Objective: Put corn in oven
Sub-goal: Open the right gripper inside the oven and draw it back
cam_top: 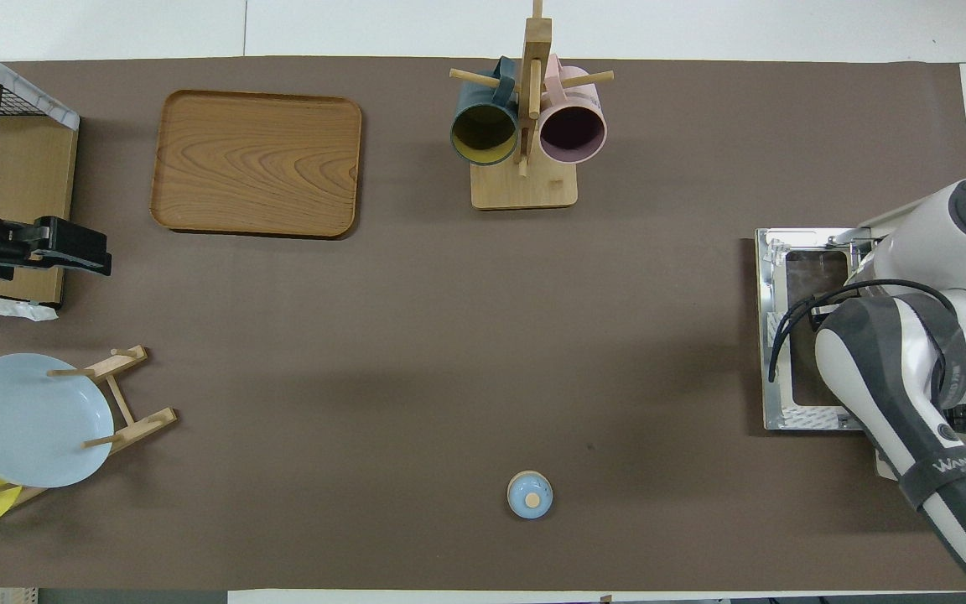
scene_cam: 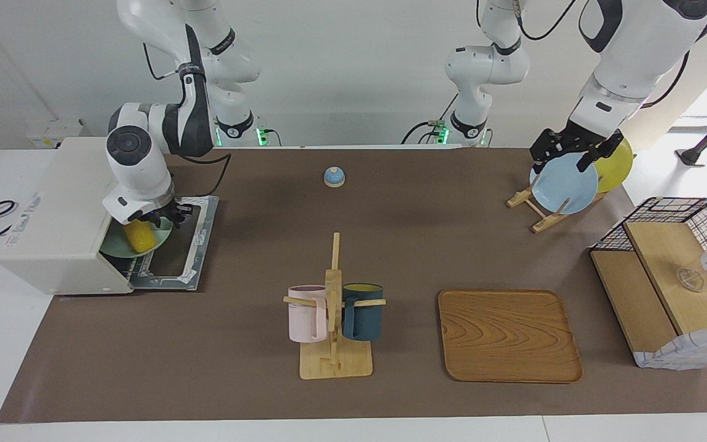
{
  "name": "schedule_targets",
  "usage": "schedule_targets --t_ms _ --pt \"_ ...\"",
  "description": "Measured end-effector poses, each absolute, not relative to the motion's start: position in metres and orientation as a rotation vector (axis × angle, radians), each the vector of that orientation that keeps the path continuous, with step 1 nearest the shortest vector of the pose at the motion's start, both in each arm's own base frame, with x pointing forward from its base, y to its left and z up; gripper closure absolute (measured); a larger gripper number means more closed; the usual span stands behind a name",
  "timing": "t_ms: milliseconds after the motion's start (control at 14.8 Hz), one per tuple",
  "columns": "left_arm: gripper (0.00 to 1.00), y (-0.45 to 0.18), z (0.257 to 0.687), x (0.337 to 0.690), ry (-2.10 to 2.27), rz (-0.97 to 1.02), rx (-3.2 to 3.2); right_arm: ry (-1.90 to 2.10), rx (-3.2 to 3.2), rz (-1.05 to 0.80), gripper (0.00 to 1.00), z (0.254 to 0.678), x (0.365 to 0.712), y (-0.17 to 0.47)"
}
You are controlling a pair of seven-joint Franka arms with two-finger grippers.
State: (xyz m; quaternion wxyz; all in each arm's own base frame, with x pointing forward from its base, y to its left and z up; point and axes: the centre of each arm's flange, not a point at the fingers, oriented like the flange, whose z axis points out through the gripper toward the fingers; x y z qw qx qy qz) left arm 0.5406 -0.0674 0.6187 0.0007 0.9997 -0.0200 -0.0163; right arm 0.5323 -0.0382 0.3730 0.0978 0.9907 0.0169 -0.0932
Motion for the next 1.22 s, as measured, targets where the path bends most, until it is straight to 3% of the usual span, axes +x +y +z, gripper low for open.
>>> schedule_targets --t_ms 338,609,812,1218 --pt "0.0 -0.066 0.629 0.529 -0.062 -0.05 3.139 0.045 2.993 -0.236 0.57 0.382 0.539 -0.006" --pt "0.0 -0.063 0.641 0.523 -0.058 -0.015 3.136 0.054 3.0 -0.137 0.99 0.375 0.542 0.038" --pt "0.0 -0.063 0.641 0.52 -0.057 -0.032 3.137 0.066 3.006 -0.122 0.99 0.35 0.535 0.056" --pt "0.0 -0.06 0.64 0.52 -0.051 -0.039 3.137 -0.013 3.028 -0.142 0.99 0.301 0.531 0.026"
